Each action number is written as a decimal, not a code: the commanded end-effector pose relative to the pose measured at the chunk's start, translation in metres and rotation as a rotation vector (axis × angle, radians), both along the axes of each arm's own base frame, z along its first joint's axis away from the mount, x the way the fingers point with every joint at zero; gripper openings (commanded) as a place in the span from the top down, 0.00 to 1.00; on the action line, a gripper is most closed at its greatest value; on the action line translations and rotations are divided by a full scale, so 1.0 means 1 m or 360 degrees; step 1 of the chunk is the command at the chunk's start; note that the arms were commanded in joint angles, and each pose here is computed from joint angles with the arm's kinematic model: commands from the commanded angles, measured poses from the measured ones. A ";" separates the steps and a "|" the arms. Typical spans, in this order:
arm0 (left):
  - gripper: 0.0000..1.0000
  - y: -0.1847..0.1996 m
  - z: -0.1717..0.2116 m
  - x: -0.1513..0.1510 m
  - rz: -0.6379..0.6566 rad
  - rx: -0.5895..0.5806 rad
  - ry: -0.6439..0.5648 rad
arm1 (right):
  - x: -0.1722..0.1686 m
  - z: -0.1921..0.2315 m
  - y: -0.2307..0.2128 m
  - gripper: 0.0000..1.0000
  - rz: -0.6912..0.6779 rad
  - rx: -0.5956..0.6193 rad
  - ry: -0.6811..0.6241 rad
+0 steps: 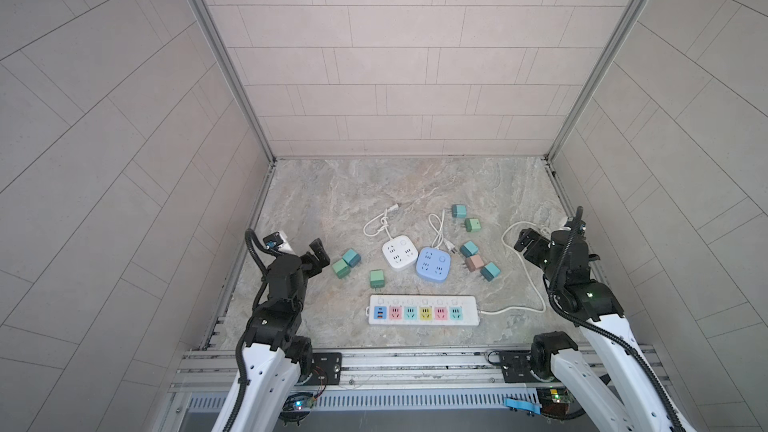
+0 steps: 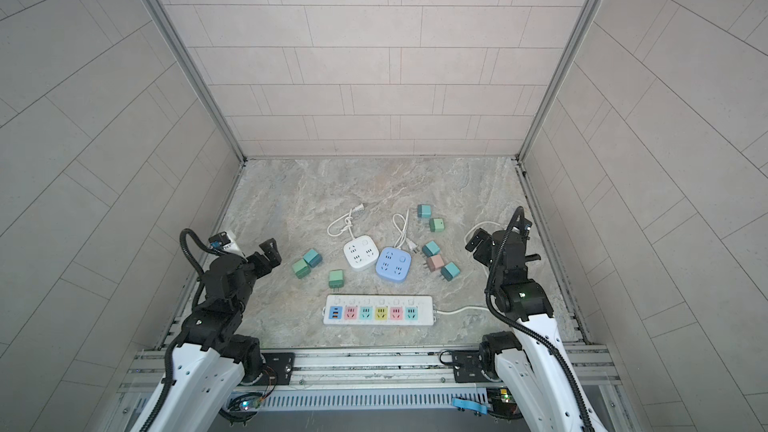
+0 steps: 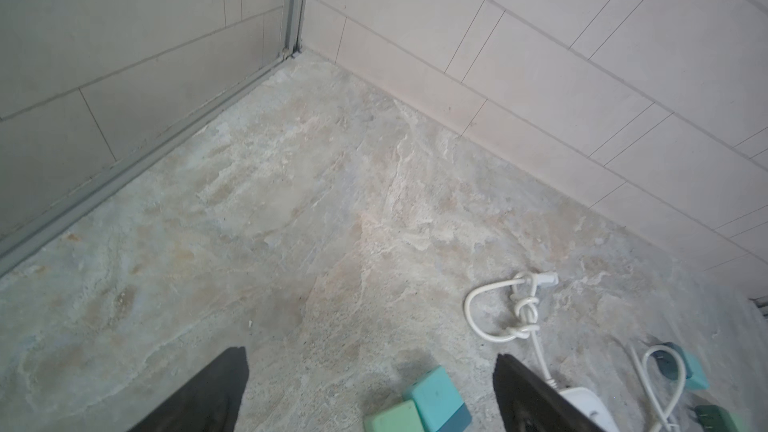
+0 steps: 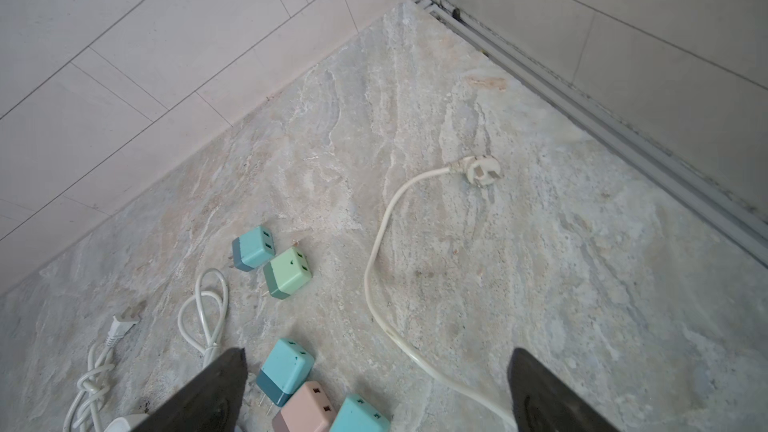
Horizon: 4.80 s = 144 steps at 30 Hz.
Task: Insert the plug
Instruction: 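Raise both arms and move the right gripper toward the teal adapters, then lower the right gripper onto the teal plug adapter and close it, then lift the teal adapter with the right gripper and carry it toward the left gripper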
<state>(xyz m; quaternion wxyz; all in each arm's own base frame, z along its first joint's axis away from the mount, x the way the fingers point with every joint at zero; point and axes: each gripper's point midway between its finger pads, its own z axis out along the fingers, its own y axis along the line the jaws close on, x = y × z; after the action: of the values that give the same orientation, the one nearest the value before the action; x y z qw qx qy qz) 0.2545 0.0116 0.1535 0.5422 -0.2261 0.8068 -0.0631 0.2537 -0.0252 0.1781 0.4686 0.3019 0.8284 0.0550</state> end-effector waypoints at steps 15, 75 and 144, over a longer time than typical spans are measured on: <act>0.06 -0.020 -0.030 0.027 -0.0115 -0.0073 0.0194 | -0.020 -0.076 0.048 0.43 0.0107 0.0304 0.0342; 0.07 -0.024 -0.029 0.027 -0.0141 -0.0080 0.0163 | 0.000 -0.159 0.087 0.38 0.0218 -0.0041 0.0881; 0.00 -0.090 0.018 0.042 -0.0676 -0.0339 -0.0009 | -0.010 0.060 0.161 0.79 0.1196 -0.0564 -0.0969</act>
<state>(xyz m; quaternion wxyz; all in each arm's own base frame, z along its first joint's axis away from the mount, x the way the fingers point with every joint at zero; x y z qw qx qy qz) 0.2921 -0.0546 0.1375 0.4837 -0.1534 0.8372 -0.2040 0.2560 0.1170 0.2155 0.6387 -0.0320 0.7529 0.1557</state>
